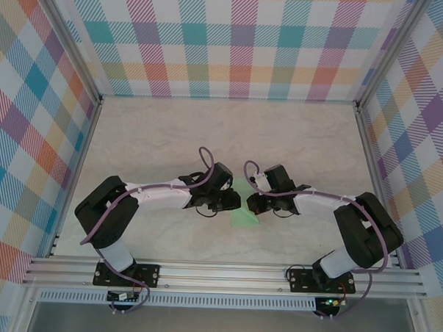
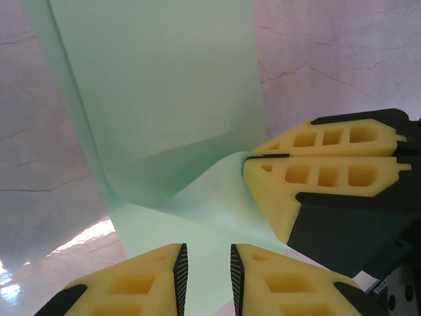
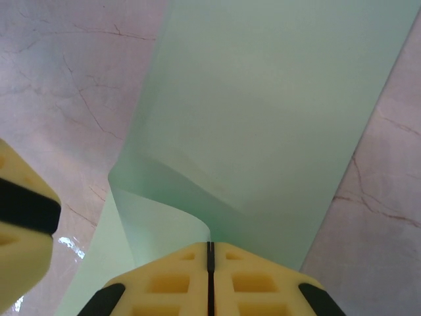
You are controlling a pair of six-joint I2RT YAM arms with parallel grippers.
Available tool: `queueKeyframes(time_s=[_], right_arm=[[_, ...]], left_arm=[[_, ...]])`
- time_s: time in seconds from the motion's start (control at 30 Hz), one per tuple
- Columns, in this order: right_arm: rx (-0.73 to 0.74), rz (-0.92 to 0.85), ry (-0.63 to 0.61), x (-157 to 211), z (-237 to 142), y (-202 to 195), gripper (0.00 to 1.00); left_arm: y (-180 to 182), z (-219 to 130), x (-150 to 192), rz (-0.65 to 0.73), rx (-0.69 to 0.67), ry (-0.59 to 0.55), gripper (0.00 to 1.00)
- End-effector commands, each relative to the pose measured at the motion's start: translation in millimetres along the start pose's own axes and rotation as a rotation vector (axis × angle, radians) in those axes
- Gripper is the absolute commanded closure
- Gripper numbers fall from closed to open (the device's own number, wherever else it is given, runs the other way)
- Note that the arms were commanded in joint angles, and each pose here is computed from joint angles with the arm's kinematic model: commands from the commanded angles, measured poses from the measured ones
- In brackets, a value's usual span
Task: Fold a paper plane with a square sheet of paper (pick it up from the middle)
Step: Fold the triangle a second time at the center of the table.
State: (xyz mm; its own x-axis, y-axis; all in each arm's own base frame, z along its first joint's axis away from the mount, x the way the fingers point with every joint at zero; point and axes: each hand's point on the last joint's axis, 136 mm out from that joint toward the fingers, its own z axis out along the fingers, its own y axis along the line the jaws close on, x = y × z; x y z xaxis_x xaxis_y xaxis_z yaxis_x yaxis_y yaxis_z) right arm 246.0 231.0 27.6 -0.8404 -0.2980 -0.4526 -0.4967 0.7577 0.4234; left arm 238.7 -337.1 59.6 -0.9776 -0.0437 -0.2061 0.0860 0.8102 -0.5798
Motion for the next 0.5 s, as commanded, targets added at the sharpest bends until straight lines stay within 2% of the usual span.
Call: queueKeyframes(time_s=[0.0, 0.47], right_arm=[[-0.031, -0.023, 0.000, -5, 0, 4, 0.92], [-0.010, 0.006, -0.006, 0, -2, -1, 0.91]], left_arm=[[-13, -1, -6, 0.010, 0.023, -0.030, 0.74], [-25, 16, -2, 0.013, 0.046, -0.006, 0.74]])
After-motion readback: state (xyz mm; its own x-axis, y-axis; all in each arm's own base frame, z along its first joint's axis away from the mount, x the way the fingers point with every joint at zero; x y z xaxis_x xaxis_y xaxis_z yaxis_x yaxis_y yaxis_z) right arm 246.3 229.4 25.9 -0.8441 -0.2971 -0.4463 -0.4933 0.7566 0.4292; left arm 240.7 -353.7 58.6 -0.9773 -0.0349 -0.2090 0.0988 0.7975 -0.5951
